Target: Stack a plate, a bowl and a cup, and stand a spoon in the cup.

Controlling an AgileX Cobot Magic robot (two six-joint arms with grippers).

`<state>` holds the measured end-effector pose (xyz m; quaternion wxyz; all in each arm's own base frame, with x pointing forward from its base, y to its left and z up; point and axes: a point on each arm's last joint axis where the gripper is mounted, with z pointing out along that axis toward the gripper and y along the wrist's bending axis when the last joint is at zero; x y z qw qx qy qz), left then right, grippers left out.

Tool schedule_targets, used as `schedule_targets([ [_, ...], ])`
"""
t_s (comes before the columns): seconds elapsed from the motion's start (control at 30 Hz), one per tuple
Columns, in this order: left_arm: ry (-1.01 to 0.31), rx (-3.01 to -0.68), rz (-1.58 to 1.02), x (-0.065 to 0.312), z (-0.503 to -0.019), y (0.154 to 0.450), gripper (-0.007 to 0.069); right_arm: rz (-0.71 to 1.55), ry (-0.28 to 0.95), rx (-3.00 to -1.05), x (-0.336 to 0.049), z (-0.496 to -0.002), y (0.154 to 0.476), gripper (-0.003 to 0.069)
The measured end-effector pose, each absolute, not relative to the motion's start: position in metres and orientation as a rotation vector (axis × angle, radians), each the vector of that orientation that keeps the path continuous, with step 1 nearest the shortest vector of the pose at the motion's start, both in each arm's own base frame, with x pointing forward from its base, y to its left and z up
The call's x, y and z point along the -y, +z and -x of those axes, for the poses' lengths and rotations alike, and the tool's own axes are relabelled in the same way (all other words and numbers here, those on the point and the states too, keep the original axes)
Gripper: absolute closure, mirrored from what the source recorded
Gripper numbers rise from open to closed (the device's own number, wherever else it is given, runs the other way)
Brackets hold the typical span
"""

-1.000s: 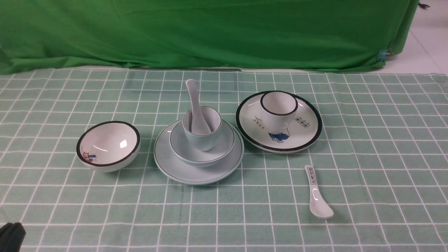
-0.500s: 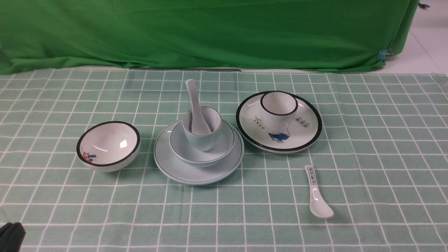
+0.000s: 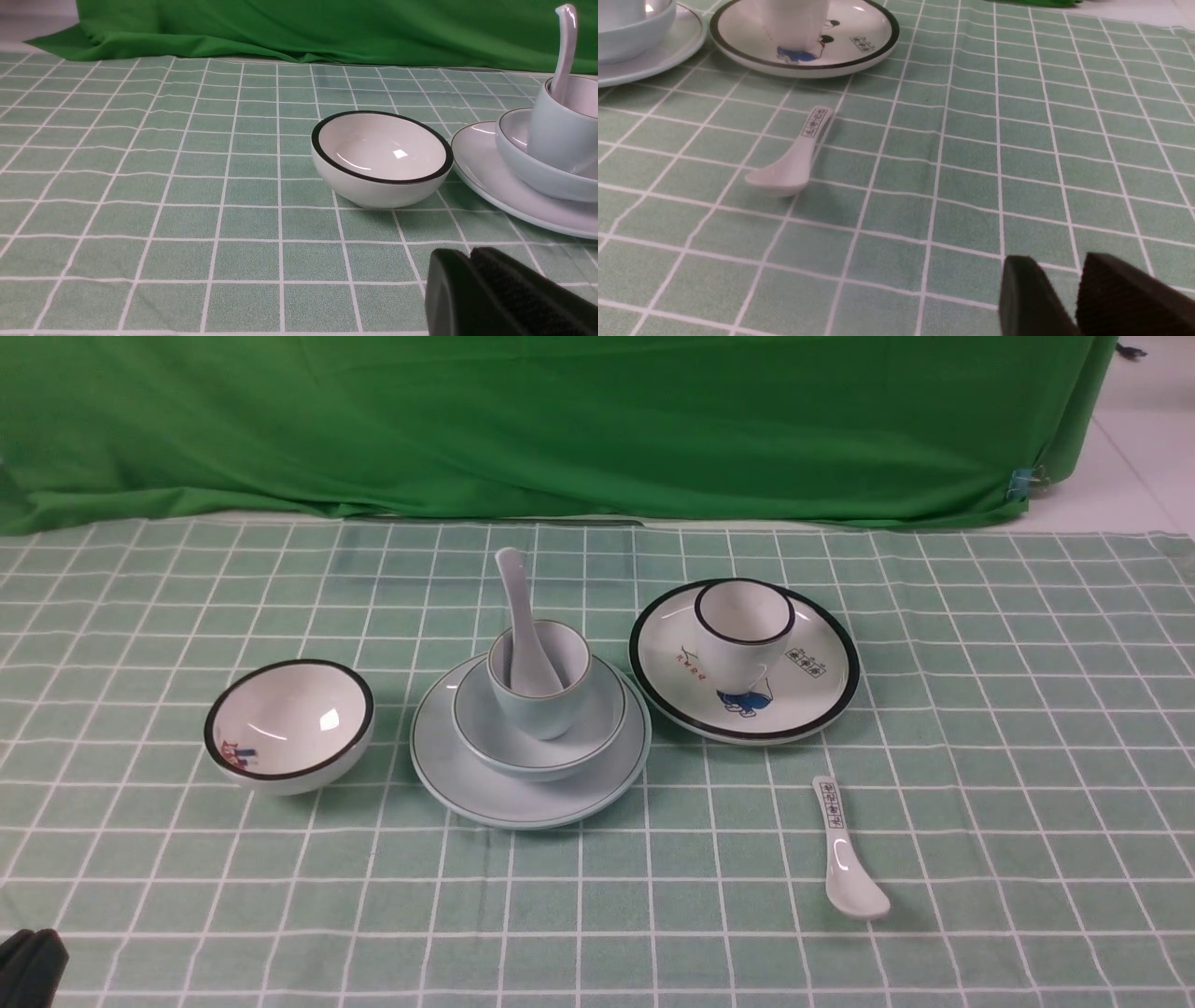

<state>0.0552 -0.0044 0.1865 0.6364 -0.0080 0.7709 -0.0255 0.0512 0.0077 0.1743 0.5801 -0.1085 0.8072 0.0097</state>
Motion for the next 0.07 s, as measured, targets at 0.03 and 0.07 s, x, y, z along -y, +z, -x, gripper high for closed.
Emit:
schedule_targets([
  [0.03, -0.058, -1.761, 0.018, 0.0044, -0.0552, 0.1865, 0.0607, 0.254, 0.023, -1.887, -0.0077, -0.0512, 0.1743, 0.0435],
  [0.07, -0.058, -1.761, 0.018, 0.0044, -0.0552, 0.1865, 0.0607, 0.254, 0.023, -1.887, -0.0077, -0.0512, 0.1743, 0.0433],
])
